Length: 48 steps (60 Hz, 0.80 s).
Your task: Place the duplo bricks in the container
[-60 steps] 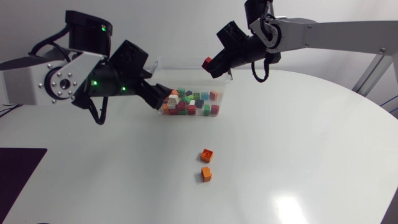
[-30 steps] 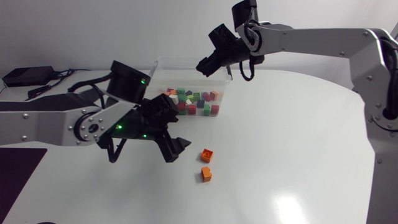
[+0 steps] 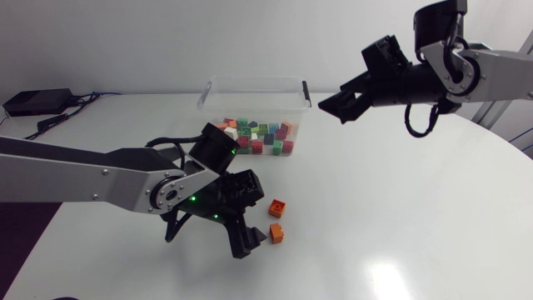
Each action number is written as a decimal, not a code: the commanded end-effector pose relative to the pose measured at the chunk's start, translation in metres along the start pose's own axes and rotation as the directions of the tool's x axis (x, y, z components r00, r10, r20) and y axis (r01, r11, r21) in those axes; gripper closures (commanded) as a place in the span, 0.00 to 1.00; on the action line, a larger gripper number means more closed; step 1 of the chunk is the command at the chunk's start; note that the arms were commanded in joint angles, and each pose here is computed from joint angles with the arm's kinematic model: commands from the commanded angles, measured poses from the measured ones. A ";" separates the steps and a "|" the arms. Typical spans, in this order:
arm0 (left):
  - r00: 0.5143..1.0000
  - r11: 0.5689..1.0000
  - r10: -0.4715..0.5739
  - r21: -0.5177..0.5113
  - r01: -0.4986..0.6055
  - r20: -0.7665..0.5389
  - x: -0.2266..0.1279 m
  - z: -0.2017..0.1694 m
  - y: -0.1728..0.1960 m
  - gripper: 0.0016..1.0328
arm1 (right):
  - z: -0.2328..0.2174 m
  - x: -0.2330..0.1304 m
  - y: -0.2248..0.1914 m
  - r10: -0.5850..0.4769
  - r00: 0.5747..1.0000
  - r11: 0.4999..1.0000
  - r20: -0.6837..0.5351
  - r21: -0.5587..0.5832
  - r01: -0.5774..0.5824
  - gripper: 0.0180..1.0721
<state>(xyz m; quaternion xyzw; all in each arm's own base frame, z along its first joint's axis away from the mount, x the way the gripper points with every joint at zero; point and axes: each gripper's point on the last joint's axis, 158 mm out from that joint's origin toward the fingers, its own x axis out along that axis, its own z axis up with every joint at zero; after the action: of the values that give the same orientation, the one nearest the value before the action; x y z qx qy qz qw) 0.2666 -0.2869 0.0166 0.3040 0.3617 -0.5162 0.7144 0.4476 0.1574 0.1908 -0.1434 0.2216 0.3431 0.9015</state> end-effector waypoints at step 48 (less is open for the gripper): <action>0.983 0.998 -0.059 0.024 0.064 -0.176 0.071 0.000 -0.024 0.66 | -0.107 -0.045 0.069 0.072 0.988 0.997 -0.134 -0.022 -0.075 0.04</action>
<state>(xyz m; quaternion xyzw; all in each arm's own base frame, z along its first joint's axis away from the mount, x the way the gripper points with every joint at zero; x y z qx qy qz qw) 0.2572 -0.3274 -0.0404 0.3477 0.4187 -0.5183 0.6596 0.3516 0.1359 0.1283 -0.1619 0.2688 0.3541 0.8810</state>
